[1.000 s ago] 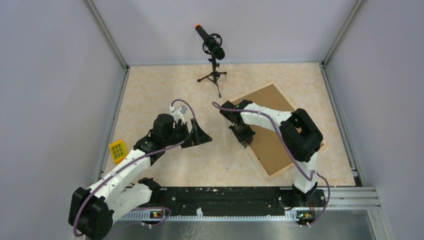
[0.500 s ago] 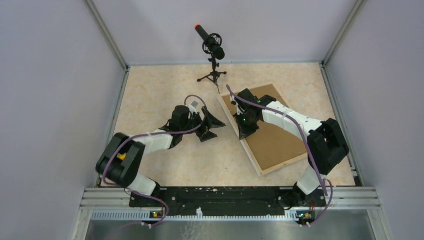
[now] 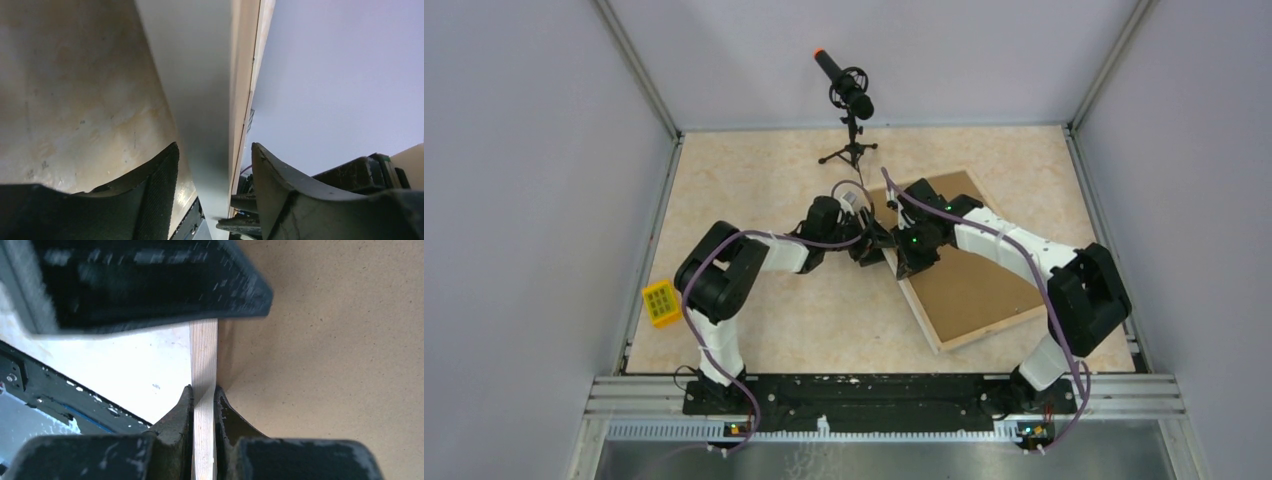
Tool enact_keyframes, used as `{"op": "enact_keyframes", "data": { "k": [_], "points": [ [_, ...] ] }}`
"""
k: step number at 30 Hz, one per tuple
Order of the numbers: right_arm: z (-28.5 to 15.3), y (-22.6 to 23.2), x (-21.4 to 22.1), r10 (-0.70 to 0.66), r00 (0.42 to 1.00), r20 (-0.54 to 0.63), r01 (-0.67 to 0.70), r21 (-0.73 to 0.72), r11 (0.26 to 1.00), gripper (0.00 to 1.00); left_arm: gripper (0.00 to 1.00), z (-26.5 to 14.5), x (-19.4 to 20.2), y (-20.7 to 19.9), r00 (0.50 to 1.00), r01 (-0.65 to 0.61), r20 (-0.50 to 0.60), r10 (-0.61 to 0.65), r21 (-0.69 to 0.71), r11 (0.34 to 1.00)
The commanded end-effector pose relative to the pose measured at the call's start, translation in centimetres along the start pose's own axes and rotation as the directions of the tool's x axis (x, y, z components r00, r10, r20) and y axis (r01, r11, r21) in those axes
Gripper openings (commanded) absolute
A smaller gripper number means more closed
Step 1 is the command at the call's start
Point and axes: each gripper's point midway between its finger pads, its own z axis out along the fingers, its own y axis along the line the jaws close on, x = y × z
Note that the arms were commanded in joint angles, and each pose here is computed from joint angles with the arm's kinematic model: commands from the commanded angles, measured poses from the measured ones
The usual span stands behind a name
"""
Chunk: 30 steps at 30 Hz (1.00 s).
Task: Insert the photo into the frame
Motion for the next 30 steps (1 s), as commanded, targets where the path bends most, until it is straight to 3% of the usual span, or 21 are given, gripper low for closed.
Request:
{"op": "enact_keyframes", "data": {
  "k": [1, 5, 8, 11, 15, 23, 30],
  "points": [
    [-2.7, 3.3, -2.2, -0.004, 0.99, 0.141, 0.027, -0.157, 0.987, 0.0, 0.55, 0.8, -1.5, -1.8, 0.998, -0.052, 0.022, 0.051, 0.045, 0.998],
    [-3.5, 2.7, -2.1, -0.009, 0.985, 0.174, 0.032, -0.131, 0.991, 0.02, 0.42, 0.8, -1.8, -1.9, 0.996, -0.087, 0.03, 0.086, 0.017, 0.996],
    [-4.2, 1.3, -2.1, -0.036, 0.977, 0.212, 0.042, -0.026, 0.999, 0.31, 0.27, 0.4, -2.1, -2.9, 0.992, -0.119, 0.041, 0.118, 0.014, 0.993],
    [-5.1, 0.2, -2.0, -0.104, 0.968, 0.227, 0.076, 0.131, 0.988, 0.66, 0.21, -0.2, -2.0, -4.2, 0.991, -0.127, 0.037, 0.127, 0.023, 0.992],
    [-7.3, -0.5, -1.5, -0.246, 0.941, 0.233, 0.139, 0.399, 0.907, 0.88, 0.19, -1.0, -1.8, -5.7, 0.993, -0.114, 0.035, 0.113, 0.029, 0.993],
    [-9.1, 2.2, 0.7, -0.479, 0.836, 0.269, 0.181, 0.688, 0.703, 0.94, 0.18, -1.6, -1.3, -7.2, 0.998, -0.065, 0.009, 0.065, 0.057, 0.996],
    [-6.7, 1.6, 2.3, -0.573, 0.809, 0.13, 0.186, 0.869, 0.459, 0.88, 0.18, -1.9, -1.3, -7.4, 0.999, -0.033, -0.001, 0.033, 0.059, 0.998]
  ]
}}
